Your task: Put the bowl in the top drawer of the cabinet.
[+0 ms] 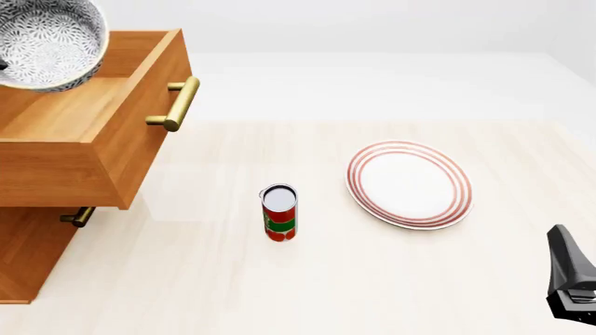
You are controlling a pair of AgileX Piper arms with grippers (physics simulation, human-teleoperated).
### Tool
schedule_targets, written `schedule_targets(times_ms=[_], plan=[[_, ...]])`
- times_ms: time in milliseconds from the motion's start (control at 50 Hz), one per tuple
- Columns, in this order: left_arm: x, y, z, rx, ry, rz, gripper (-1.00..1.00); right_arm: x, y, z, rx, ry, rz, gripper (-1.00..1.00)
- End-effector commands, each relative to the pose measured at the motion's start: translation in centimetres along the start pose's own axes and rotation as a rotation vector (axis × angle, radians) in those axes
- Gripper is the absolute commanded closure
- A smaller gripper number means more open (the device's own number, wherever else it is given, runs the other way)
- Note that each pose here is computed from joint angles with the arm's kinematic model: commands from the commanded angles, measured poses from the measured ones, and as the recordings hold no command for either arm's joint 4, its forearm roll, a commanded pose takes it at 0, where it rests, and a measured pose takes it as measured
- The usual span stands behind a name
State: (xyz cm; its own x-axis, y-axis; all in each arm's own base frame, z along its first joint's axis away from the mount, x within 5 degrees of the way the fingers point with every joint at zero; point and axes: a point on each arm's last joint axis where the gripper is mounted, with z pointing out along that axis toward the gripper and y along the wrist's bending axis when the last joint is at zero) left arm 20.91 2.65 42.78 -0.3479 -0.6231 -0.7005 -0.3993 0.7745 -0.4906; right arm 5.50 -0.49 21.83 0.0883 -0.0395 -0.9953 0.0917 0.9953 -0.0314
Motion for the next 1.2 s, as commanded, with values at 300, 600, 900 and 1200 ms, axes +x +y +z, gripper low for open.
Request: schedule_targets(times_ms=[300,600,900,1200], plan=[[-0.3,0.0,2.0,-0.013,0.006,0.008,1.00,0.0,0.0,0.0,0.000,0.000,0.000,-1.00],[-0.1,0.2,2.9,-0.022,0.018,0.009,1.00,0.0,0.0,0.0,0.000,0.000,0.000,-1.00],[-0.1,0.3,3.7,-0.030,0.026,0.013,1.00,0.0,0.0,0.0,0.000,0.000,0.000,-1.00],[0.2,0.5,4.6,-0.035,0.035,0.011,1.00,0.0,0.0,0.0,0.000,0.000,0.000,-1.00]])
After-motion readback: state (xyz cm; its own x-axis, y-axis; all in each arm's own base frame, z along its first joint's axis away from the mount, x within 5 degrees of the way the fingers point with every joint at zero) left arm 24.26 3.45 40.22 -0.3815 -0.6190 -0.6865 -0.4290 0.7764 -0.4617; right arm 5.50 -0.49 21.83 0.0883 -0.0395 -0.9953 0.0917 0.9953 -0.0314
